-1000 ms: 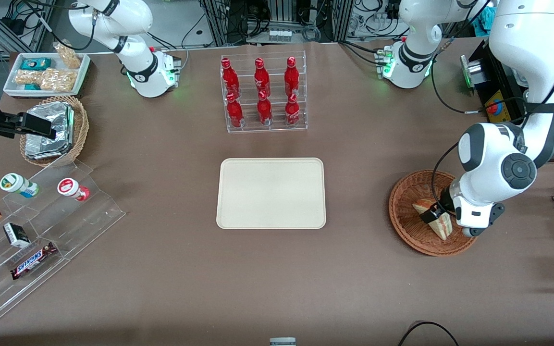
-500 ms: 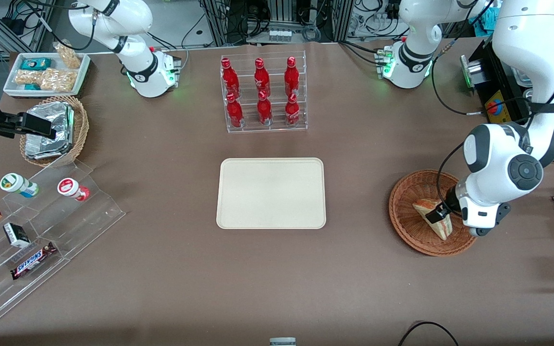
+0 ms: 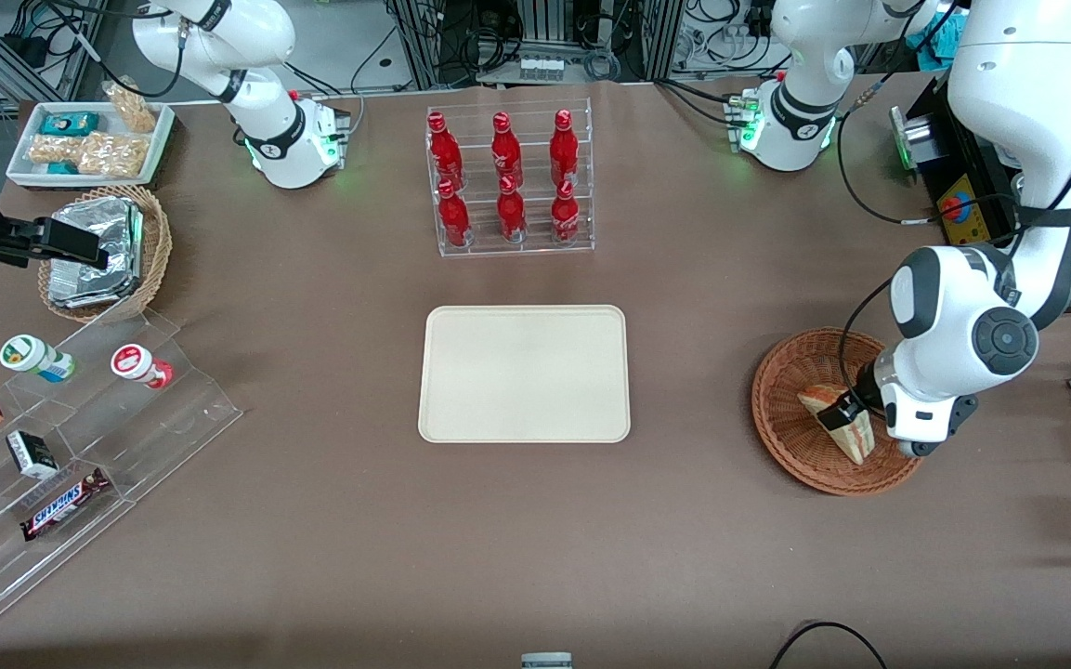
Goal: Place sandwich from basket to tray
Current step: 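Close the left gripper on the wrapped sandwich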
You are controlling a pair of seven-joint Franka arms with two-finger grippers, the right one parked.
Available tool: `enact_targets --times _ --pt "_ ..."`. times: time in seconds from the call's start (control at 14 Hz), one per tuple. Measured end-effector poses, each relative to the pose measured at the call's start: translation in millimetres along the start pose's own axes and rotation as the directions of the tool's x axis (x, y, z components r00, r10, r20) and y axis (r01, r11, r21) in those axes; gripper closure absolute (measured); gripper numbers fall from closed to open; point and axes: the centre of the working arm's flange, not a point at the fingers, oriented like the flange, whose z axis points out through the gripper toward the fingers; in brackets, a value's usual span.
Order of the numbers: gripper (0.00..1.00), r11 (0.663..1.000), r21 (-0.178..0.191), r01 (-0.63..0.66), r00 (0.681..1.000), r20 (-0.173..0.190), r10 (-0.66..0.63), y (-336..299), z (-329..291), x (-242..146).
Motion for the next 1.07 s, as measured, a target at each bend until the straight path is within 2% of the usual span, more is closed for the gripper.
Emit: enact_targets --times 0.21,0.29,0.36,0.43,0.64,0.79,0.86,0.93,1.07 --pt "0.00 1.000 0.003 0.001 1.000 0.007 -0.001 0 10 1" --pt "0.05 1.000 0.004 0.001 1.000 0.009 -0.001 0 12 1" --pt "0.05 1.000 0.006 0.002 1.000 0.011 -0.002 -1 13 2" --pt "0.12 1.000 0.008 0.007 1.000 0.011 -0.007 -3 15 4" --pt "0.50 1.000 0.019 0.009 1.000 0.007 -0.009 -9 17 9" --pt "0.67 1.000 0.019 0.009 1.000 0.007 -0.009 -9 17 9" --pt "0.74 1.000 0.019 0.008 1.000 0.007 -0.008 -9 17 9" --pt "0.74 1.000 0.020 0.008 1.000 0.008 -0.009 -9 18 9" --pt "0.84 1.000 0.021 0.009 1.000 0.009 -0.009 -10 19 9"
